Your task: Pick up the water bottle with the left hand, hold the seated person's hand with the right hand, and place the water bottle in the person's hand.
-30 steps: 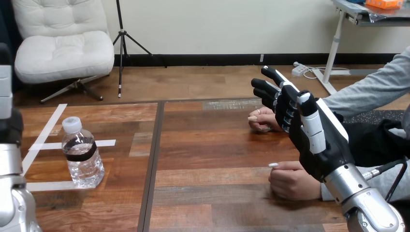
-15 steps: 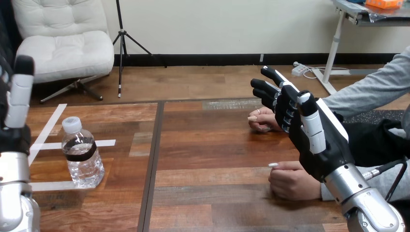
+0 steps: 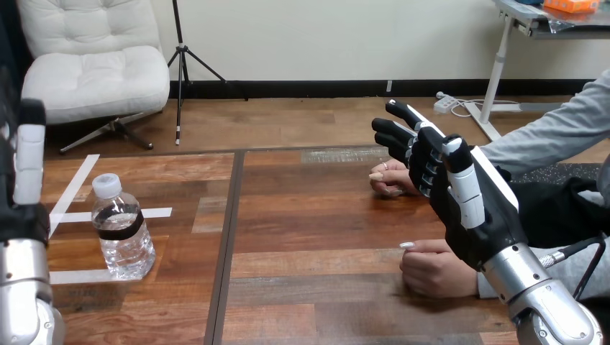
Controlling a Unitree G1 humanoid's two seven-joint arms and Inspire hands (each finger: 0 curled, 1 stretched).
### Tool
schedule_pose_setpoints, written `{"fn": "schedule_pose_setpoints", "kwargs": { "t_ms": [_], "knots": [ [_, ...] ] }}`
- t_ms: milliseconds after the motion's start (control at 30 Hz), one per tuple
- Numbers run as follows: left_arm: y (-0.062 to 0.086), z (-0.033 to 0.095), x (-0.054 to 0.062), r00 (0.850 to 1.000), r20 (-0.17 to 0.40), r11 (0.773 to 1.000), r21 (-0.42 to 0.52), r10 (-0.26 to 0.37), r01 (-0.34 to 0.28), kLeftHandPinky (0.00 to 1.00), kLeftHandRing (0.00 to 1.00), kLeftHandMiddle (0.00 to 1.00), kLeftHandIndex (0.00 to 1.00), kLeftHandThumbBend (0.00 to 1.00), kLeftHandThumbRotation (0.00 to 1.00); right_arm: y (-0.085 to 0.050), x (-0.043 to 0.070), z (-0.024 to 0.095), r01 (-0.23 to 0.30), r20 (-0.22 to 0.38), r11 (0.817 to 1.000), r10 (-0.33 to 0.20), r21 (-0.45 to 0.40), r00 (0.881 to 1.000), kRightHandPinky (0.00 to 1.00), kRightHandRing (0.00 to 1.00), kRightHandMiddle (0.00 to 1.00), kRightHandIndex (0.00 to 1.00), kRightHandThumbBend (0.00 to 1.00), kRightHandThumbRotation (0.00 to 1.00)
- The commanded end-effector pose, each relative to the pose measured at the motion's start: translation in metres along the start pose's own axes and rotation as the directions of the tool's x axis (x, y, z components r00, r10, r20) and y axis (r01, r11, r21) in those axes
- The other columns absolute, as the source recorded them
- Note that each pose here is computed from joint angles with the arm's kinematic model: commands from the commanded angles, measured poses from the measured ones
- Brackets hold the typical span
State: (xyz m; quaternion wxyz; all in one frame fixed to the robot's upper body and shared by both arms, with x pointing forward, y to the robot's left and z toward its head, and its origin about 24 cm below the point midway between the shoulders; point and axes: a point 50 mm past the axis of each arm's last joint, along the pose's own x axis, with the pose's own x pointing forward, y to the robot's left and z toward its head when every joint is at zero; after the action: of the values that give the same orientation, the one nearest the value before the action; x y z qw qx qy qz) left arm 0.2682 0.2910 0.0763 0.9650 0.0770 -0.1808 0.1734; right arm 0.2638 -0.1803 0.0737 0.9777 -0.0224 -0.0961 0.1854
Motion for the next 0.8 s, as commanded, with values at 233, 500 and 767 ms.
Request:
{"fn": "schedule_pose_setpoints", "kwargs": {
  "t_ms": [233,500,767],
  "knots": [
    [-0.003,-0.009,0.009,0.997,-0.075,1.000,0.026,0.013,-0.011,1.00,1.00,1.00,1.00,1.00,0.98,0.000,0.012,0.019,-0.013,0.087,1.000,0.015,-0.019,0.996,0.99,0.92,0.90,0.95,1.00,1.00],
    [-0.003,-0.017,0.008,0.993,-0.117,1.000,0.030,-0.002,0.006,1.00,1.00,1.00,1.00,1.00,1.00,0.000,0.011,0.020,-0.012,0.086,1.000,0.013,-0.017,0.996,0.99,0.92,0.90,0.95,1.00,1.00],
    [-0.004,-0.021,0.007,0.990,-0.138,0.998,0.051,-0.017,0.024,1.00,1.00,1.00,1.00,1.00,1.00,0.000,0.011,0.020,-0.011,0.089,1.000,0.012,-0.014,0.996,0.99,0.92,0.90,0.95,1.00,1.00]
  ]
}}
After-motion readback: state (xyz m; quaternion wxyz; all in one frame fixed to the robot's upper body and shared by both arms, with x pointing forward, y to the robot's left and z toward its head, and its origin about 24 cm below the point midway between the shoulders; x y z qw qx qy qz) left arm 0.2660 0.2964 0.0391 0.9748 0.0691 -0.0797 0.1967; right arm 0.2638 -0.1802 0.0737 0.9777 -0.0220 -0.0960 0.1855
